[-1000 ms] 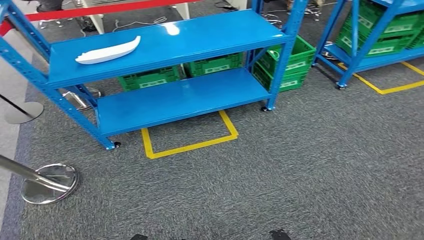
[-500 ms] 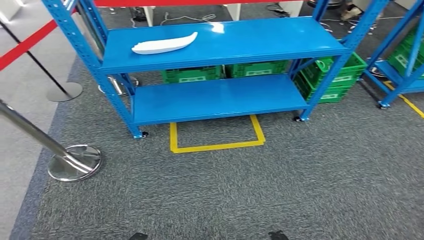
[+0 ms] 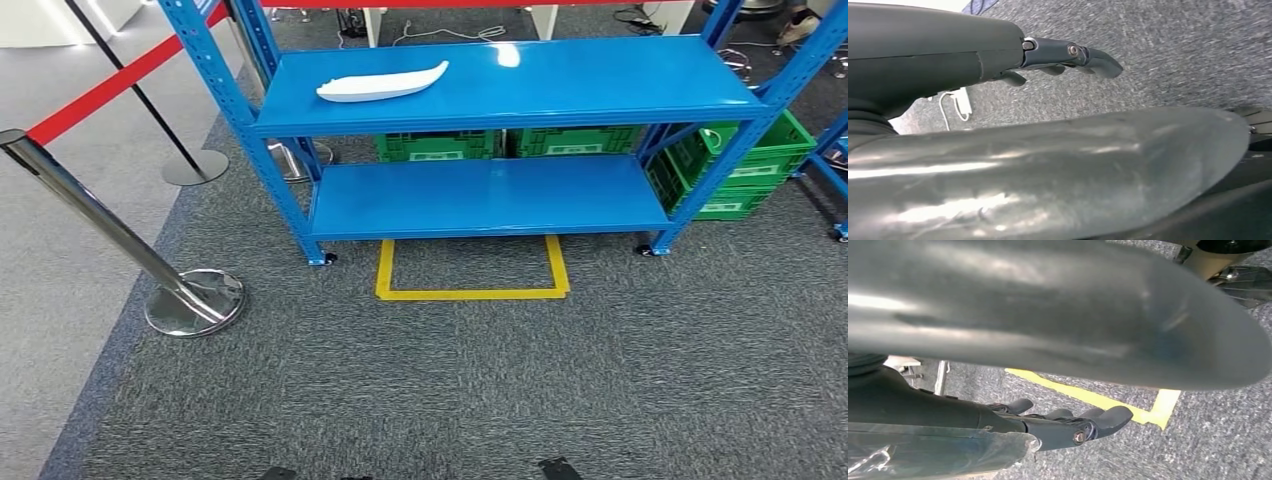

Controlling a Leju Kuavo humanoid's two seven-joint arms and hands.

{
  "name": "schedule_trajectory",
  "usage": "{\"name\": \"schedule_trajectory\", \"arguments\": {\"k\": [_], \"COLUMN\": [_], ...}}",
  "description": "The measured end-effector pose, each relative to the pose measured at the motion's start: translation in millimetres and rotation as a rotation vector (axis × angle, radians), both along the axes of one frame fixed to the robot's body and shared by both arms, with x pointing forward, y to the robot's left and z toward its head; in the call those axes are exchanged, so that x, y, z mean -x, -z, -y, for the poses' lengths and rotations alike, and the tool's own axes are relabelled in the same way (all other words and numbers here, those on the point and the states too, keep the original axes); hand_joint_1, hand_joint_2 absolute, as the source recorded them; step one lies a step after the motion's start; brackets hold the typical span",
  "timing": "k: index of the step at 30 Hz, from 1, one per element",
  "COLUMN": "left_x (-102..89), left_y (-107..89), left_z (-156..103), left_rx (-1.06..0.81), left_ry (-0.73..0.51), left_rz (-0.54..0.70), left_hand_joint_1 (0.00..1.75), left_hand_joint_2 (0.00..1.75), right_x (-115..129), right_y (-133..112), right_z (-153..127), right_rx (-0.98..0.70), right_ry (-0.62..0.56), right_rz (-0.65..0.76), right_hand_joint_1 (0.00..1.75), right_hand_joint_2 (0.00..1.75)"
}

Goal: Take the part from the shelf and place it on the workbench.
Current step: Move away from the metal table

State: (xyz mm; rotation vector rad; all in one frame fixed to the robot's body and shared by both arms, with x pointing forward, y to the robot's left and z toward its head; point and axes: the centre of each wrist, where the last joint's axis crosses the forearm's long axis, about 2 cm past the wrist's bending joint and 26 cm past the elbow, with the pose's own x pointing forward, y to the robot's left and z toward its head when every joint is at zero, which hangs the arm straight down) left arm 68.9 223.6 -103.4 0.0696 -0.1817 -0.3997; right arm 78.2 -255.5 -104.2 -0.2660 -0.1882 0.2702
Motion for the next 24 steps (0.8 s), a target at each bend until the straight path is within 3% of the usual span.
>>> {"name": "schedule_trajectory", "arguments": {"k": [24], "left_x": [0.4], "left_y": [0.0], "left_z": [0.4], "left_rx": [0.004], "left_ry": [0.003], "left_rz": [0.001], "left_hand_joint_1": [0.00], "left_hand_joint_2": [0.00], "right_x": [-0.5], "right_y": [0.1], "right_z": [1.6], "right_rx": [-0.019], "right_ry": [0.062], "right_rz": [0.009], "right_hand_joint_1": [0.00], "right_hand_joint_2": [0.00]}}
